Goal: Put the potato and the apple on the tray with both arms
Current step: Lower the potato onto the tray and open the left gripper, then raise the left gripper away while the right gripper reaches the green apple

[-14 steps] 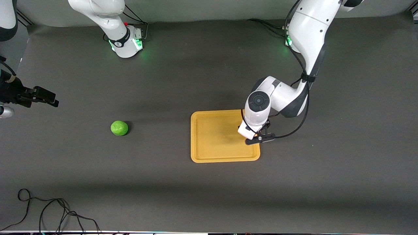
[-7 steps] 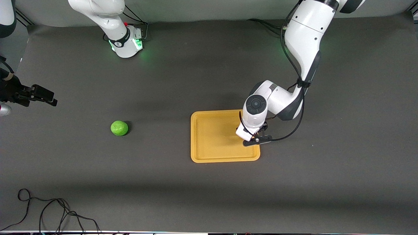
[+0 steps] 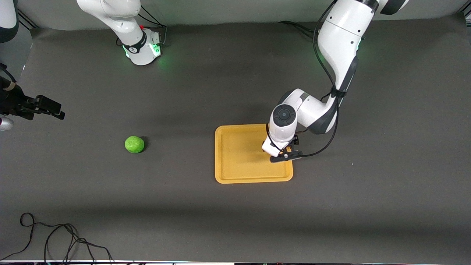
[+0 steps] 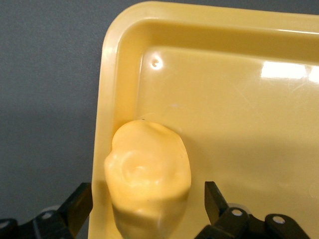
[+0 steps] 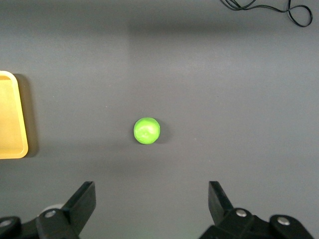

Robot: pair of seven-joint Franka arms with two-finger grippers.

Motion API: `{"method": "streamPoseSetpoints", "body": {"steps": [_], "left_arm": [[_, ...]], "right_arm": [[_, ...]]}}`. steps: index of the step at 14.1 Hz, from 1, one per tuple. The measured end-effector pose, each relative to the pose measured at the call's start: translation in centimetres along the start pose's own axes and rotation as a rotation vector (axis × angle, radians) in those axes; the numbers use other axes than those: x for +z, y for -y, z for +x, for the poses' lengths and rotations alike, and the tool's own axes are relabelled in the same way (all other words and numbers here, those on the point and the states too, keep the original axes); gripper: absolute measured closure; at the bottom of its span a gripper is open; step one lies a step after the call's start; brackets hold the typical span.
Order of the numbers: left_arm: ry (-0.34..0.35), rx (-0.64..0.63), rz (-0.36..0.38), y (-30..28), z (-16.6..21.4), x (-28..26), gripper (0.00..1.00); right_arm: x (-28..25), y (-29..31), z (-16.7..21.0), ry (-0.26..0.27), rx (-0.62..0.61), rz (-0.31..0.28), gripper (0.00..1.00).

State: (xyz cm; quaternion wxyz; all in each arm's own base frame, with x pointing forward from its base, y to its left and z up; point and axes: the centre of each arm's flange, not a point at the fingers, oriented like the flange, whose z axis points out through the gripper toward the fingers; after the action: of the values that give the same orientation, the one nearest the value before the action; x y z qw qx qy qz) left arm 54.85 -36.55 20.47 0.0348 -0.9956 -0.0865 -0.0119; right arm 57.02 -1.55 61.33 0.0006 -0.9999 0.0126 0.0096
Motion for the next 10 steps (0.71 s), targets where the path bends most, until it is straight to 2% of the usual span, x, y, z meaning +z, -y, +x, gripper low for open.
{"method": "streamPoseSetpoints", "body": {"steps": [2,5,8,10], "left_arm": [[-0.002,-0.001,-0.001,0.0,0.1,-0.1,0.0],[-0.028,-0.013,-0.015,0.0,1.4,-1.9,0.0],[-0.053,-0.028,-0.008,2.3,4.2,-7.9,0.0],[-0.052,0.014,0.006,6.8,6.7,-12.7,0.0]], "right_arm": [[0.5,0.1,0.1,0.011,-0.005,0.009,0.02],[2.7,1.3,0.6,0.035,-0.017,0.066,0.03],[6.8,2.9,1.3,0.031,-0.035,0.076,0.03],[10.8,3.9,1.3,0.031,-0.047,0.074,0.03]]}}
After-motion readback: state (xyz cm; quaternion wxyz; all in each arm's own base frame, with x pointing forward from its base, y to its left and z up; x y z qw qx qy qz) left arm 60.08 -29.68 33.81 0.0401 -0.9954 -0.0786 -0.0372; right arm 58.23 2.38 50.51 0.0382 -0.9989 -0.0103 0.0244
